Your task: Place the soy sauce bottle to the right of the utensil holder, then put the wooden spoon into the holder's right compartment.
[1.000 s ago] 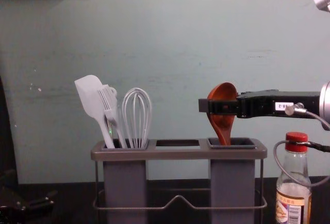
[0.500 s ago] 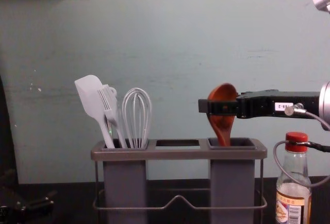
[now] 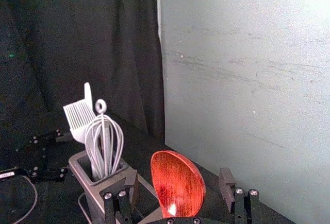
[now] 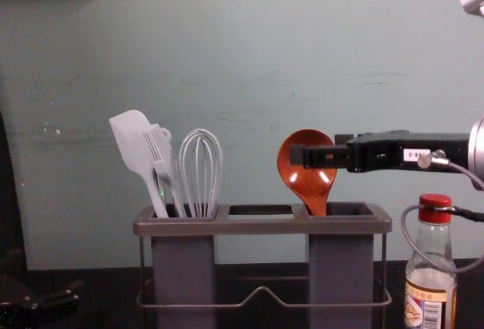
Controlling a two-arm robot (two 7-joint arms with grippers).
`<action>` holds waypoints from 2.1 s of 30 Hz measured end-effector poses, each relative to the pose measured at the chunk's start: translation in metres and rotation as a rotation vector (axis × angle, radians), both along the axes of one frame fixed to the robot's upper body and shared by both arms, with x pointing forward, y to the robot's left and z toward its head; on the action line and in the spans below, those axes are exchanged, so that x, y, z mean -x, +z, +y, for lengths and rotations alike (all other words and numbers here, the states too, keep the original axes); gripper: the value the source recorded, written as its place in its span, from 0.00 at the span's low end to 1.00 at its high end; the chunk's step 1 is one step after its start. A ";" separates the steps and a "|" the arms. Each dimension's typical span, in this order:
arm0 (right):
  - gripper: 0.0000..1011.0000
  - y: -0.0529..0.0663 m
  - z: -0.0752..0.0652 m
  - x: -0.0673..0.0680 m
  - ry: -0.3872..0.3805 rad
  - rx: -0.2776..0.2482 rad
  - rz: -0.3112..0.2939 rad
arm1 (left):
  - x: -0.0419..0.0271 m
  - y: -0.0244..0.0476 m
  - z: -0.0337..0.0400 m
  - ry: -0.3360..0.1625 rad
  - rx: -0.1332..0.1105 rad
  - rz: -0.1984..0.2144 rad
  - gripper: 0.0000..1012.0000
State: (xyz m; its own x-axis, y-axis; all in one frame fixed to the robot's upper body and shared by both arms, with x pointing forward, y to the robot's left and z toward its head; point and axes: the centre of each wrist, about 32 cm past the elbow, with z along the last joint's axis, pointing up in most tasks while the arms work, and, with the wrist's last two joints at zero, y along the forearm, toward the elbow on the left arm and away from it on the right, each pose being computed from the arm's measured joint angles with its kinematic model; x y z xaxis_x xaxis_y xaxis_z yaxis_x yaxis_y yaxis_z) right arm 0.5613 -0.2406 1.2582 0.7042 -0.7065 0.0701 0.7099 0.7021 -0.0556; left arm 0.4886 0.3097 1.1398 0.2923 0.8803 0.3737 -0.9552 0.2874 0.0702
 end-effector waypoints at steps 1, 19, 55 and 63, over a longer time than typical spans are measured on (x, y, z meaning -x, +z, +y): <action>0.99 0.001 0.001 0.001 -0.002 -0.001 -0.002 | 0.0000 0.0000 0.0000 0.000 0.000 0.000 0.99; 0.99 0.010 0.008 0.069 -0.211 -0.027 -0.082 | 0.0000 0.0000 0.0000 0.000 0.000 0.000 0.99; 0.99 -0.110 -0.015 0.170 -0.520 -0.031 -0.095 | 0.0000 0.0000 0.0000 0.000 0.000 0.000 0.99; 0.99 -0.122 -0.015 0.166 -0.510 -0.025 -0.075 | 0.0000 0.0000 0.0000 0.000 0.000 0.000 0.99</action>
